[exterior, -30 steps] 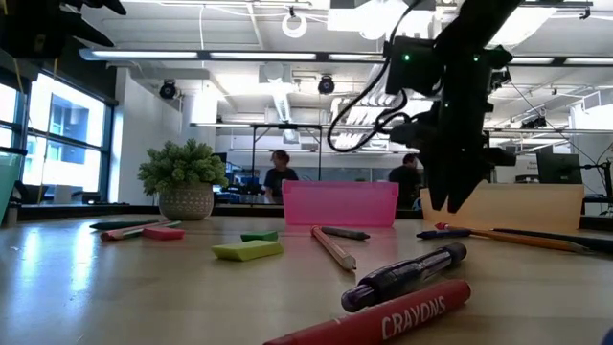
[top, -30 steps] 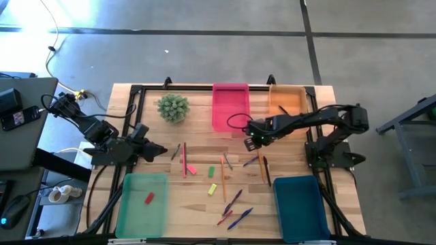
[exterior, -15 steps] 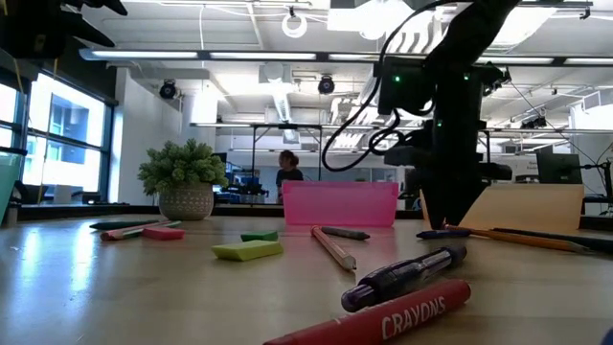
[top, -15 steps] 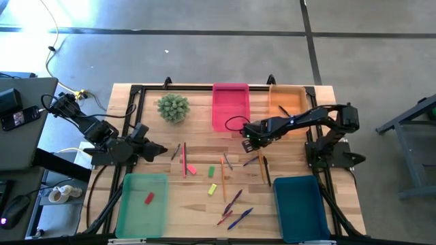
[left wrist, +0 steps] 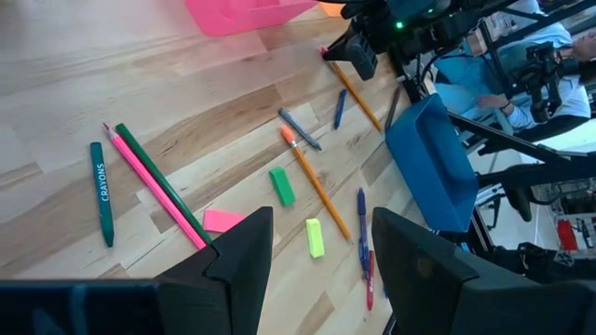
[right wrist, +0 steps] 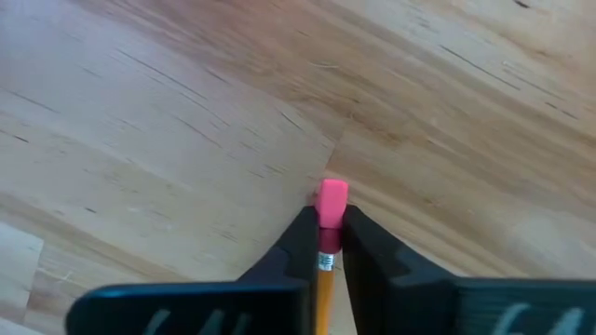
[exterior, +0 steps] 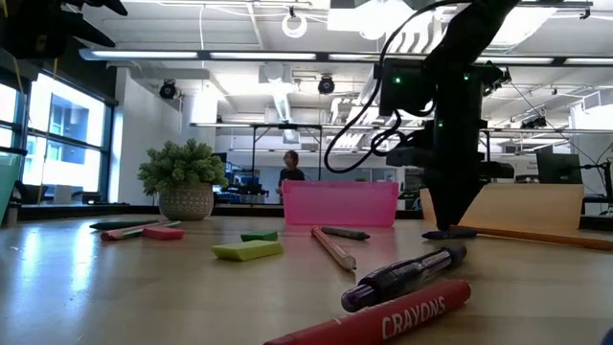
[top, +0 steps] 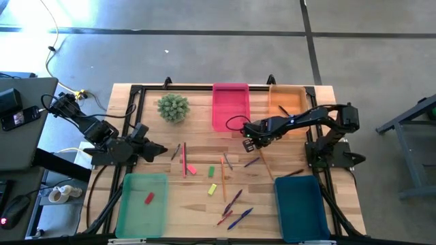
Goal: Sort crayons/erasers/pens/pencils in bins
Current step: Put the right yellow pencil into the pink bin
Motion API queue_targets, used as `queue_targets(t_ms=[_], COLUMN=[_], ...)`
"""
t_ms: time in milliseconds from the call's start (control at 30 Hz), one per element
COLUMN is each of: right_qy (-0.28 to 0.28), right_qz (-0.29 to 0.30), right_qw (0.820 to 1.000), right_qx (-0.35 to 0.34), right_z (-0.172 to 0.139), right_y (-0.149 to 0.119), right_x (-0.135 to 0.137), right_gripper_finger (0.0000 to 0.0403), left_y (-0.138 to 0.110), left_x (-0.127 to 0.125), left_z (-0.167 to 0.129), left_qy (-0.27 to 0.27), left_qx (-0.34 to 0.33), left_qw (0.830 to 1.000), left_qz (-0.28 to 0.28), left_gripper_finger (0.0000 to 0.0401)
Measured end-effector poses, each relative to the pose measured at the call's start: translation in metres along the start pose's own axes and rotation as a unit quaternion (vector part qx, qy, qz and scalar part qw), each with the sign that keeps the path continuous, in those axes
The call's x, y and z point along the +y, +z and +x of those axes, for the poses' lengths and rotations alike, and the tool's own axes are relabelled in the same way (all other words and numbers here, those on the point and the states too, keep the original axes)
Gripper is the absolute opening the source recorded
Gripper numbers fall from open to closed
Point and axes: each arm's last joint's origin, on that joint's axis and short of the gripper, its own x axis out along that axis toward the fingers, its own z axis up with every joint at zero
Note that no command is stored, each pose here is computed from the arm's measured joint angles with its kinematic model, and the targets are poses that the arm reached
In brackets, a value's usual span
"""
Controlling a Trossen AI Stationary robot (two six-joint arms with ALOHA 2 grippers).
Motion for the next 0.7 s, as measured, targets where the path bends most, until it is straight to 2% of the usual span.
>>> queue_targets(t_ms=[300, 567, 700], right_qy=[0.01, 0.065, 0.109], right_qz=[-0.002, -0.002, 0.011], right_qw=[1.0, 0.994, 0.984], right_qx=[-0.014, -0.083, -0.139], right_z=[-0.017, -0.054, -0.076], right_y=[-0.002, 0.0, 0.007], right_x=[-0.005, -0.01, -0.015], right_gripper_finger=[0.001, 0.0008, 0.0008], left_y=[0.0, 0.0, 0.0], left_x=[0.0, 0.0, 0.0], left_z=[0.0, 0.0, 0.0], left_qy=[0.0, 0.001, 0.001], left_qx=[0.0, -0.003, -0.006], left_qw=[1.0, 1.0, 0.999], left_qz=[0.004, 0.03, 0.044], left_gripper_finger=[0.0172, 0.0172, 0.0172])
